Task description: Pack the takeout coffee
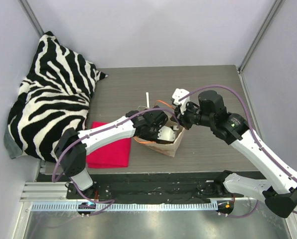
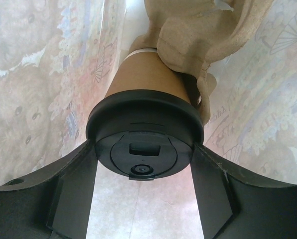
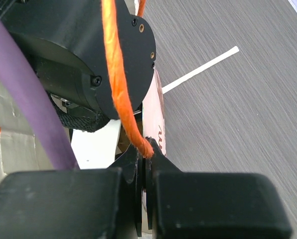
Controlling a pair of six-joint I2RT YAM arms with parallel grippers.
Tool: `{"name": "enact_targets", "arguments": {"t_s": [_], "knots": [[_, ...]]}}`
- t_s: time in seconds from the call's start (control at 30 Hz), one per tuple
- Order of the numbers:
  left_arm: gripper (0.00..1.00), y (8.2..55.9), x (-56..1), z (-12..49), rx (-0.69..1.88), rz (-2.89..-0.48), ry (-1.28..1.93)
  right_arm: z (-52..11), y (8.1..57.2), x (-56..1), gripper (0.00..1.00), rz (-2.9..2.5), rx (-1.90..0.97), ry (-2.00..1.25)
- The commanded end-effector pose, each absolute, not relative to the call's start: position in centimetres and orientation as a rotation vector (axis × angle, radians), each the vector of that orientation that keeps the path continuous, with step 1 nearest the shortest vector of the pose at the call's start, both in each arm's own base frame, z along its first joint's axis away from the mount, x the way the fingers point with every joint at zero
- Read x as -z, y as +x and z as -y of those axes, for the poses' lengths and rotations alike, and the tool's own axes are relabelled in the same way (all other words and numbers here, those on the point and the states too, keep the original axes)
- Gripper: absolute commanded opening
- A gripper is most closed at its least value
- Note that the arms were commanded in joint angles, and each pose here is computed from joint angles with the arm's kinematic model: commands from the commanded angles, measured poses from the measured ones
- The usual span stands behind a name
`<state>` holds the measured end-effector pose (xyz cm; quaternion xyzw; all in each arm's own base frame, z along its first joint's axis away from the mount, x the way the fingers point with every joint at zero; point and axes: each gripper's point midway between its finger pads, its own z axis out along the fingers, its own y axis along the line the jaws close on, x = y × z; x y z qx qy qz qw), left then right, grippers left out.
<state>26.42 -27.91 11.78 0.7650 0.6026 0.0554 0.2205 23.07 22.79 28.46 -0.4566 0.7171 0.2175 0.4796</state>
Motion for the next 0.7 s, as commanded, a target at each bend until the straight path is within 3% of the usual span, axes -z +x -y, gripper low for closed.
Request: {"name": "enact_targets", "arguments": {"t_s": [0.0, 0.3, 0.6, 0.67], "knots": [[0.55, 23.9, -7.4, 26.4, -0.040, -1.832, 2.172, -23.9, 22.5, -30.4, 0.01, -1.628, -0.574, -1.148], [0.76, 23.8, -9.1, 27.0, -0.007, -1.800, 2.102, -23.6, 22.7, -29.7, 0.01, -1.629, -0.543, -1.167], [0.88, 23.2, -11.4, 27.4, 0.038, -1.774, 2.069, -23.2, 23.7, -29.3, 0.01, -1.645, -0.502, -1.135], [0.96, 23.2, -11.9, 27.5, 0.046, -1.760, 2.061, -23.2, 23.8, -29.3, 0.01, -1.644, -0.499, -1.132]]}}
